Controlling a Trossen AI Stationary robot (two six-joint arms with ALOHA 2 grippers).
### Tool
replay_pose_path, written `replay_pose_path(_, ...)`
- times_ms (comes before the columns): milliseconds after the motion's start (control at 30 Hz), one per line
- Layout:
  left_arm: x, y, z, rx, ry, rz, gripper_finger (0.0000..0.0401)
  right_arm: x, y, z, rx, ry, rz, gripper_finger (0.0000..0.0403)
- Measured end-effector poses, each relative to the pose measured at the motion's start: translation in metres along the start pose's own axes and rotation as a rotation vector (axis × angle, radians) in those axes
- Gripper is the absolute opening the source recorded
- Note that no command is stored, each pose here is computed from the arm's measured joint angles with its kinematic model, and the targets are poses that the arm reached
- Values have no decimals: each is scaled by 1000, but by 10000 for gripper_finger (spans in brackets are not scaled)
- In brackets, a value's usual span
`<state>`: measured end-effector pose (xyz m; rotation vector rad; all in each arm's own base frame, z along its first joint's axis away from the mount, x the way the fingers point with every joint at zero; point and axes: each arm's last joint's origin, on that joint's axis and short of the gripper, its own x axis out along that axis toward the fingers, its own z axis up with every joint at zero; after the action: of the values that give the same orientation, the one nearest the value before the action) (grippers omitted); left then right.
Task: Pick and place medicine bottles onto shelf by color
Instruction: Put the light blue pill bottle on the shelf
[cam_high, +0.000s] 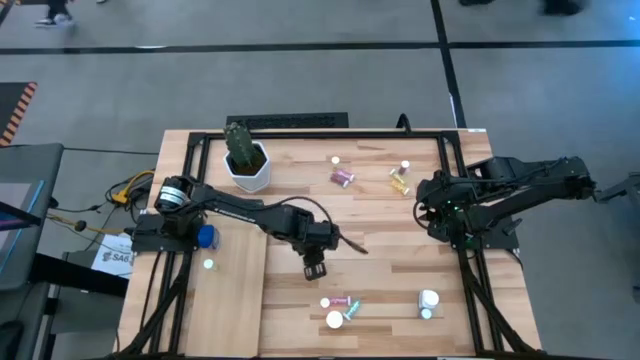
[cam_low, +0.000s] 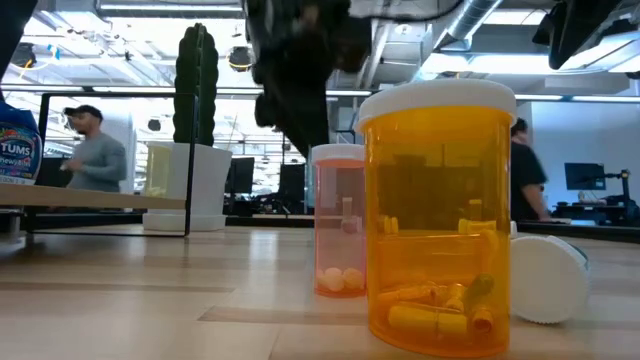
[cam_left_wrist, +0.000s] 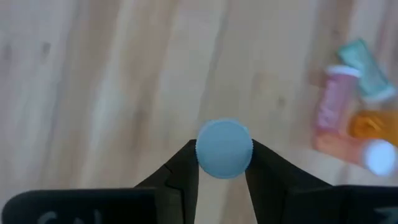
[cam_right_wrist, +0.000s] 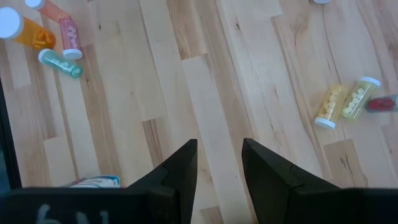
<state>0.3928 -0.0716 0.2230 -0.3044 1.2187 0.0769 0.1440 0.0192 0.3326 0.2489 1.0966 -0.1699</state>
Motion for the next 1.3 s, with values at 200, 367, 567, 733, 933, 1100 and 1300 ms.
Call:
replay_pose_path(200,-42,-23,-23,2,-25,51,91,0,0,0,-1,1,-1,149)
replay_pose_path(367,-78,-31,-57,-59,-6,145,91,0,0,0,-8,1,-2,146)
replay_pose_path(567,-92,-23,-108,-221,18,158,91,0,0,0,-8,-1,-1,148)
replay_pose_path(733,-101,-1,-150,-390,-53,207,91,0,0,1,-9,-1,-1,151)
replay_pose_path(933,-100,30,-189,-574,-101,245,91,1,0,1,-9,0,-1,148)
replay_pose_path(1100,-93,47,-210,-621,-94,267,91,1,0,1,-8,0,-1,146)
replay_pose_path(1300,-92,56,-217,-633,-115,279,91,1,0,1,-8,0,-1,149)
